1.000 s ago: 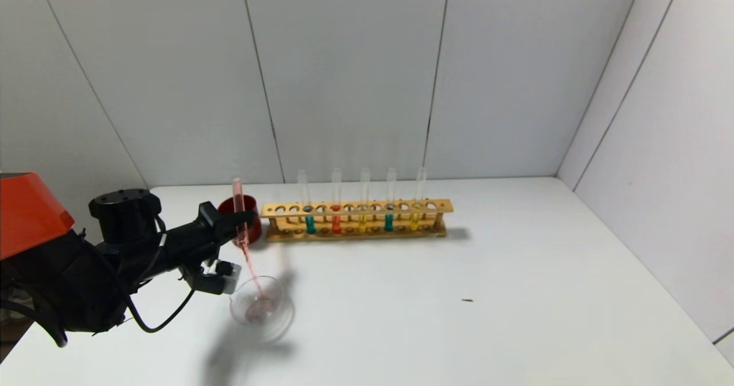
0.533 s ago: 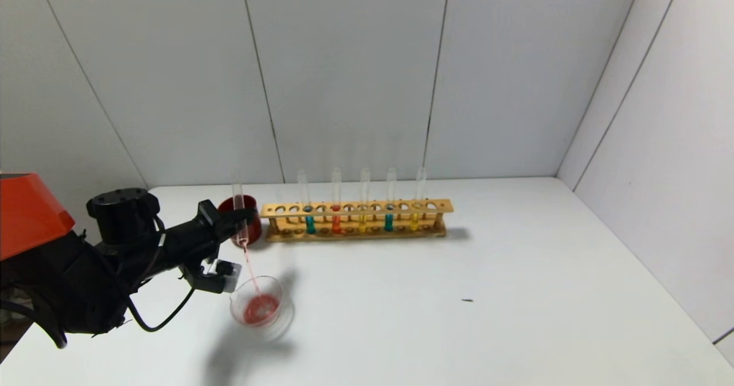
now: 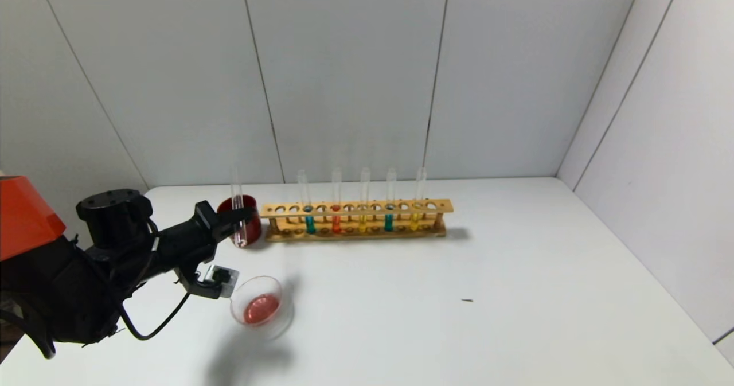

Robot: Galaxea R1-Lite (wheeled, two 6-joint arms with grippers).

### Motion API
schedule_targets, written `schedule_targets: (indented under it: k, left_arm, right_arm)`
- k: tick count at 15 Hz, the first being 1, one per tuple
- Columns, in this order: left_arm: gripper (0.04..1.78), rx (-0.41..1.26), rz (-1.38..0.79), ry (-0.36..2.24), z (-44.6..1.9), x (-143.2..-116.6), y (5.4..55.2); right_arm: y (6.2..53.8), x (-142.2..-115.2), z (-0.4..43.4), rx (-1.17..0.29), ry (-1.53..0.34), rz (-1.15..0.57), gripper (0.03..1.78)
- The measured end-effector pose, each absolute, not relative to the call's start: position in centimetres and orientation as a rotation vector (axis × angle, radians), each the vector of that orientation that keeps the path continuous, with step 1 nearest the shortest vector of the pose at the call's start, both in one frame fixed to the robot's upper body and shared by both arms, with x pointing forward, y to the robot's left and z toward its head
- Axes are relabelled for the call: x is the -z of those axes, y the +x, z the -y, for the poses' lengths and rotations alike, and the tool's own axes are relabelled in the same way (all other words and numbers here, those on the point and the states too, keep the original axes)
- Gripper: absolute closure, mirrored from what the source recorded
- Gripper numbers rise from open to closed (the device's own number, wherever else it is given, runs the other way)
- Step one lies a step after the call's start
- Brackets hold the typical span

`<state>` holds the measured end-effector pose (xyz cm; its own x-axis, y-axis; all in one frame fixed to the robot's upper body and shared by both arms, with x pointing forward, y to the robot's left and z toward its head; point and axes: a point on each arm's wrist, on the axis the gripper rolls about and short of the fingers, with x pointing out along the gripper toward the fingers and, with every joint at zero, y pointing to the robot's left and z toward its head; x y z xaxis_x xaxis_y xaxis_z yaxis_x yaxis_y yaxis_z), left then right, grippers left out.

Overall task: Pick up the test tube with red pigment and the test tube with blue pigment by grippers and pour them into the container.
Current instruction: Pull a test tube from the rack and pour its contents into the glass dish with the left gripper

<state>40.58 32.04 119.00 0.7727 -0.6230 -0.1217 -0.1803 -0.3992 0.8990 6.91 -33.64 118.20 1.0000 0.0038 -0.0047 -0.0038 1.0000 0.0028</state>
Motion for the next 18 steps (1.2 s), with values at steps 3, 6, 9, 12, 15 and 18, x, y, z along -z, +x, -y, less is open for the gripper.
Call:
schedule_targets:
  k: [3, 6, 9, 12, 15, 18]
  left_arm:
    - [1.50, 0.460, 0.672, 2.041, -32.0, -120.0, 40.3]
    - [1.50, 0.410, 0.715, 2.089, -31.8, -120.6, 39.9]
    - [1.50, 0.390, 0.736, 2.120, -31.7, -120.6, 39.5]
    - [1.50, 0.367, 0.769, 2.163, -31.4, -120.9, 39.4]
    - [1.50, 0.322, 0.799, 2.235, -31.4, -121.5, 39.2]
    - [1.50, 0.312, 0.802, 2.238, -31.4, -121.8, 38.9]
  right_arm:
    - [6.9, -118.2, 33.6, -0.004, 0.003, -0.005, 0.06]
    - [6.9, -118.2, 33.6, -0.004, 0.003, -0.004, 0.06]
    - [6.9, -118.2, 33.6, -0.004, 0.003, -0.005, 0.06]
    - [6.9, -118.2, 33.6, -0.004, 0.003, -0.005, 0.06]
    - [6.9, -118.2, 33.6, -0.004, 0.003, -0.004, 0.06]
    - [6.9, -118.2, 33.6, -0.004, 0.003, -0.005, 0.06]
